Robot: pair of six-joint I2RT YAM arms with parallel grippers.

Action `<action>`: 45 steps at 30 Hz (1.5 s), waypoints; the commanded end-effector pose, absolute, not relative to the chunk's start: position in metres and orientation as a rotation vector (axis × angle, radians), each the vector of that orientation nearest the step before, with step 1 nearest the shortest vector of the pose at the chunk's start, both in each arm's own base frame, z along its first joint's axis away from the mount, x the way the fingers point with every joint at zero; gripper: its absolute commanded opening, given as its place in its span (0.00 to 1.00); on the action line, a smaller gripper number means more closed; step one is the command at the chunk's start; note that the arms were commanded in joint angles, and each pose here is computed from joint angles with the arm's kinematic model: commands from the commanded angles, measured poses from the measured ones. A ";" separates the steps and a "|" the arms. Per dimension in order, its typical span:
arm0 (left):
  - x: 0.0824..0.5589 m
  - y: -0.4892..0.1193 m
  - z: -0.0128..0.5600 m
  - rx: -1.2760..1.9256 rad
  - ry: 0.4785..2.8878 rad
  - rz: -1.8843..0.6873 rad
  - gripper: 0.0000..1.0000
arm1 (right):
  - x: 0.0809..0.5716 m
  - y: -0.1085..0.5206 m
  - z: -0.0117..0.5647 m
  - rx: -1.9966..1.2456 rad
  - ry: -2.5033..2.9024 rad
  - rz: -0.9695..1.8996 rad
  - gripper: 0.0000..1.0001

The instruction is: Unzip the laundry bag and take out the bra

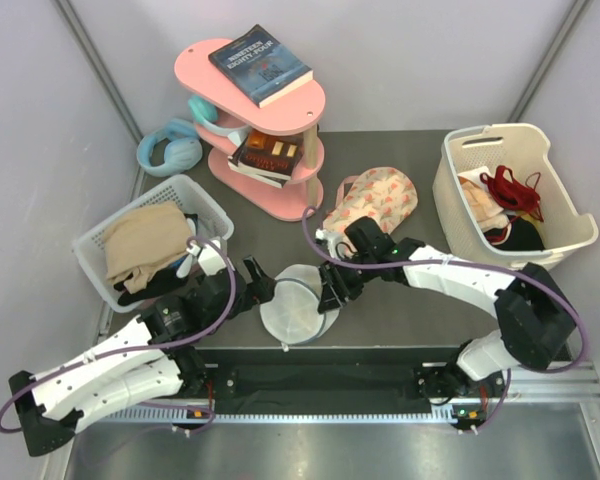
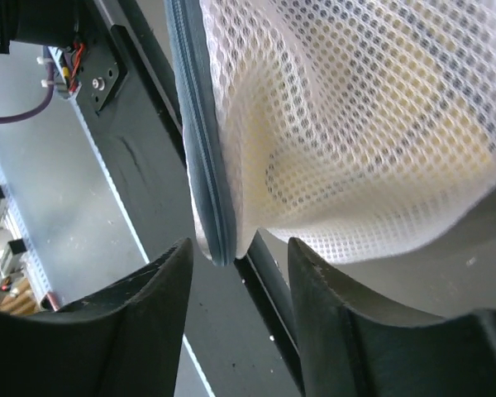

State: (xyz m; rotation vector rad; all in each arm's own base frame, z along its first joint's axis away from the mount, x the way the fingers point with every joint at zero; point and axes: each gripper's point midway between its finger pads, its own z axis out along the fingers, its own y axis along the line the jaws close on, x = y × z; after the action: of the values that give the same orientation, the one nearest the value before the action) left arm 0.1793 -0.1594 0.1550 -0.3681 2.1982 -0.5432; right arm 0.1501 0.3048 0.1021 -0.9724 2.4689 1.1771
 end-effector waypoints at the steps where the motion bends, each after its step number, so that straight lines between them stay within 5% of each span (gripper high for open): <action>1: 0.182 -0.159 0.142 -0.362 2.219 -0.514 0.99 | 0.160 0.335 0.124 -1.057 2.314 1.284 0.36; 7: 0.180 -0.162 0.125 -0.388 2.253 -0.555 0.99 | 0.191 0.340 0.121 -0.923 2.350 1.252 0.00; 26: 0.183 -0.173 0.075 -0.406 2.346 -0.607 0.98 | 0.248 0.315 0.060 -0.716 2.516 1.221 0.00; 33: 0.197 -0.193 0.083 -0.330 2.307 -0.724 0.64 | 0.249 0.315 0.055 -0.711 2.533 1.213 0.00; 34: 0.201 -0.198 0.089 -0.317 2.284 -0.754 0.48 | 0.250 0.315 0.057 -0.708 2.531 1.209 0.01; 39: 0.209 -0.209 0.103 -0.252 2.306 -0.743 0.02 | 0.257 0.315 0.073 -0.710 2.519 1.175 0.03; 42: 0.218 -0.213 0.125 -0.231 2.298 -0.720 0.00 | 0.268 0.314 0.092 -0.699 2.502 1.146 0.11; 45: 0.235 -0.217 0.158 -0.331 2.251 -0.767 0.00 | 0.282 0.310 0.125 -0.681 2.469 1.088 0.31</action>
State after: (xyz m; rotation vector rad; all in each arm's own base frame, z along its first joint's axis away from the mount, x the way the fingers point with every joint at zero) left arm 0.2084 -0.2023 0.1002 -0.2793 2.3661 -0.6624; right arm 0.2500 0.3047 0.0622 -0.6583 2.6236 1.1427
